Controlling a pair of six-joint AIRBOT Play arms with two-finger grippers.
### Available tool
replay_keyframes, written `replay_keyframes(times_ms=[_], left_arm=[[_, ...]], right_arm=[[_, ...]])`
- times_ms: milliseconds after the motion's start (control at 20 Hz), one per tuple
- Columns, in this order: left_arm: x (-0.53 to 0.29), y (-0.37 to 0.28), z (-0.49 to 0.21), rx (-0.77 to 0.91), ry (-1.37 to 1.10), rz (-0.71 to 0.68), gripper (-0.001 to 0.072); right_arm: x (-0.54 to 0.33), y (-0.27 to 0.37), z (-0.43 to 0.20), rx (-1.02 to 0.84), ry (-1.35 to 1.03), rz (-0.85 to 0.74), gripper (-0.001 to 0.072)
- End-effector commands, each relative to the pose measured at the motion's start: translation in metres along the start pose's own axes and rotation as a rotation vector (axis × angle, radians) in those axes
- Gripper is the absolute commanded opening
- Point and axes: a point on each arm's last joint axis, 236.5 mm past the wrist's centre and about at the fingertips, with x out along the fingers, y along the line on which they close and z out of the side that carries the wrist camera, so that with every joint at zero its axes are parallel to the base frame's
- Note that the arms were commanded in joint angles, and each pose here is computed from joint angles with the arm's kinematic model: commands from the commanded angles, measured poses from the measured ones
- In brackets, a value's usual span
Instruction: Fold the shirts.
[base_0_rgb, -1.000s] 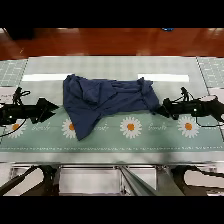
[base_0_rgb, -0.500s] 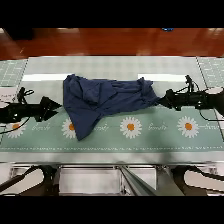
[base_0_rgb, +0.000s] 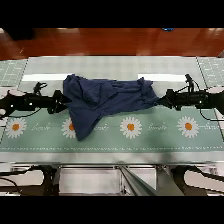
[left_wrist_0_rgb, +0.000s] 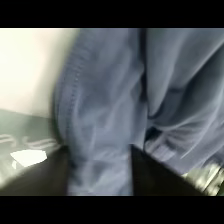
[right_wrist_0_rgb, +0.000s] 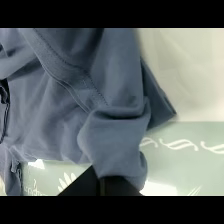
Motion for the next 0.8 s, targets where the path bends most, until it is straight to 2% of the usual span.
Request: replay_keyframes(times_ms=[0,150,300,500,650,750], left_arm=[[0.012,-0.013,-0.017,0.065,0.132,-0.017,0.0029],[-0.011,-0.046,-0.010,0.165,0.132,-0.066,0.0029],[-0.077,-0.113,0.016,0.337,-0.012,-0.137,0.0030],[-0.232,-0.224,0.027,0.589,-0.395,-0.223,0.0030],[-0.355,-0.288,-0.011,0.770,-0.697,-0.257,0.0030],[-0.419,-0.317,-0.056,0.889,-0.874,-0.257,0.0030]], right_arm=[[0.000,0.002,0.000,0.002,0.001,0.006,0.0022],[-0.009,0.023,-0.002,-0.031,0.033,0.055,0.0022],[-0.060,0.088,0.026,-0.213,-0.045,0.110,0.0022],[-0.195,0.228,0.062,-0.554,-0.403,0.148,0.0022],[-0.305,0.327,0.032,-0.811,-0.694,0.174,0.0022],[-0.366,0.370,-0.005,-0.927,-0.870,0.172,0.0022]])
